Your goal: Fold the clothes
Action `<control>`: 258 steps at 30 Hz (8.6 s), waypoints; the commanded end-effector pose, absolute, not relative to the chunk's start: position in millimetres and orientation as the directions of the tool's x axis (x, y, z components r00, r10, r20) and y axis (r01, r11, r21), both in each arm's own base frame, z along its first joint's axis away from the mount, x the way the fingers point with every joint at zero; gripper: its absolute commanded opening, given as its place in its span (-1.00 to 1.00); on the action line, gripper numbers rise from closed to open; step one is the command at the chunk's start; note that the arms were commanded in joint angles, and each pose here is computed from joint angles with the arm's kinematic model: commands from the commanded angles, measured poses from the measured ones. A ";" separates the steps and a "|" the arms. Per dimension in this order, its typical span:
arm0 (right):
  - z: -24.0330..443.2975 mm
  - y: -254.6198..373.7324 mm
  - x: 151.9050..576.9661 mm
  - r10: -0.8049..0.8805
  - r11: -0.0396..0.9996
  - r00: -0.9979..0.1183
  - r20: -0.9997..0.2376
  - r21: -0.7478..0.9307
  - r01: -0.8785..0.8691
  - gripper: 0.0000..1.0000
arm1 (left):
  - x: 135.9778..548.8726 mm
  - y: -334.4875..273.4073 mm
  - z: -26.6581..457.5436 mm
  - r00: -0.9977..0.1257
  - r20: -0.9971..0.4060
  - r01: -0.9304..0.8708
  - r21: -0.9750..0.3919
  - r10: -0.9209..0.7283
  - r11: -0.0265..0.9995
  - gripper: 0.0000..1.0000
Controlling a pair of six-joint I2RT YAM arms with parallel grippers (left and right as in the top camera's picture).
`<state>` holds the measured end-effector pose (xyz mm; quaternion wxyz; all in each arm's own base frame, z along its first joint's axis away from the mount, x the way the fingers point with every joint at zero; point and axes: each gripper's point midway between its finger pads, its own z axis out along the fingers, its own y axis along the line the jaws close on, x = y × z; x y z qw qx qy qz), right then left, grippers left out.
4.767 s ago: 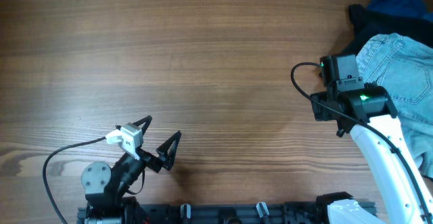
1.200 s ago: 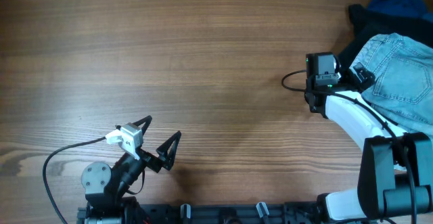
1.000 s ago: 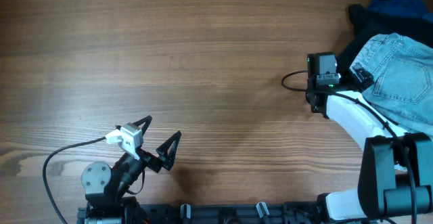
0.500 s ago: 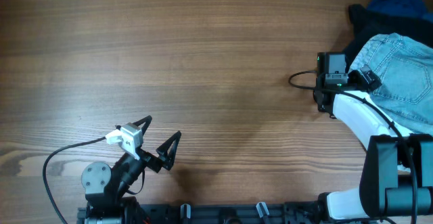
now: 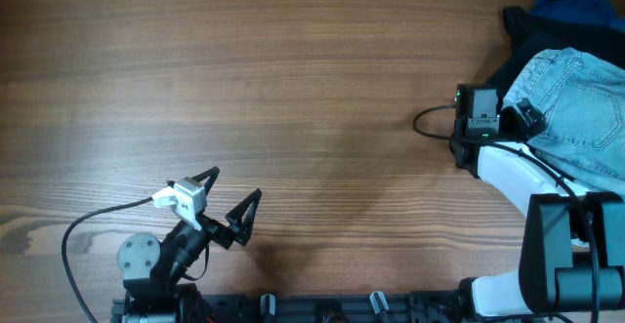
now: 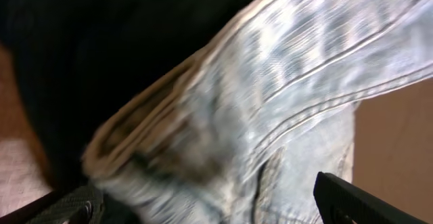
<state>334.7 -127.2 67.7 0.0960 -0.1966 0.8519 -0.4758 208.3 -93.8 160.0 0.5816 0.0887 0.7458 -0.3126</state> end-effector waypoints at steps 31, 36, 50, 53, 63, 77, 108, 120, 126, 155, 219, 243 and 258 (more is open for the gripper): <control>62.8 -126.6 342.0 -0.418 0.383 -0.905 0.077 -0.888 -0.253 0.95 | 206.9 -96.7 157.4 -0.322 -0.916 0.506 -0.378 -0.237 0.775 1.00; 65.3 -129.1 338.2 -0.404 0.366 -0.910 0.099 -0.894 -0.259 0.91 | 206.9 -96.7 157.4 -0.322 -0.916 0.505 -0.379 -0.237 0.775 1.00; 79.9 -129.3 348.9 -0.413 0.389 -0.911 0.001 -0.904 -0.177 0.99 | 206.9 -96.7 157.3 -0.323 -0.916 0.505 -0.379 -0.237 0.775 1.00; 80.6 -140.4 345.7 -0.384 0.395 -0.923 -0.006 -0.905 -0.158 1.00 | 206.9 -96.7 157.4 -0.322 -0.916 0.505 -0.379 -0.237 0.775 0.99; 84.6 -137.3 350.4 -0.392 0.391 -0.919 -0.030 -0.910 -0.137 0.99 | 206.9 -96.7 157.4 -0.322 -0.916 0.505 -0.379 -0.237 0.775 0.99; 96.4 -135.7 358.4 -0.403 0.353 -0.914 -0.048 -0.929 -0.107 0.99 | 206.9 -96.7 157.4 -0.322 -0.916 0.505 -0.379 -0.237 0.775 1.00; 80.0 -124.7 358.1 -0.464 0.434 -0.885 -0.041 -0.881 -0.186 0.99 | 206.9 -96.7 157.4 -0.322 -0.916 0.505 -0.379 -0.237 0.775 1.00; 83.6 -127.7 355.8 -0.448 0.414 -0.893 -0.030 -0.893 -0.178 1.00 | 206.9 -96.7 157.4 -0.322 -0.916 0.505 -0.379 -0.237 0.775 1.00; 90.1 -131.6 354.9 -0.440 0.377 -0.898 -0.004 -0.908 -0.181 0.99 | 206.9 -96.7 157.3 -0.323 -0.916 0.505 -0.379 -0.237 0.775 1.00; 88.6 -115.3 357.8 -0.474 0.388 -0.880 -0.016 -0.901 -0.193 0.99 | 206.9 -96.7 157.4 -0.322 -0.916 0.505 -0.379 -0.237 0.775 1.00; 90.4 -158.9 345.3 -0.362 0.418 -0.931 -0.054 -0.901 -0.111 0.99 | 206.9 -96.7 157.4 -0.322 -0.916 0.505 -0.379 -0.237 0.775 1.00; 81.1 -149.1 354.5 -0.414 0.473 -0.906 -0.088 -0.871 -0.132 -0.55 | 206.9 -96.7 157.4 -0.322 -0.916 0.505 -0.379 -0.237 0.775 0.99; 125.1 -158.5 371.3 -0.424 0.361 -0.894 -0.144 -0.932 -0.021 -0.89 | 206.9 -96.7 157.4 -0.322 -0.916 0.505 -0.379 -0.237 0.775 1.00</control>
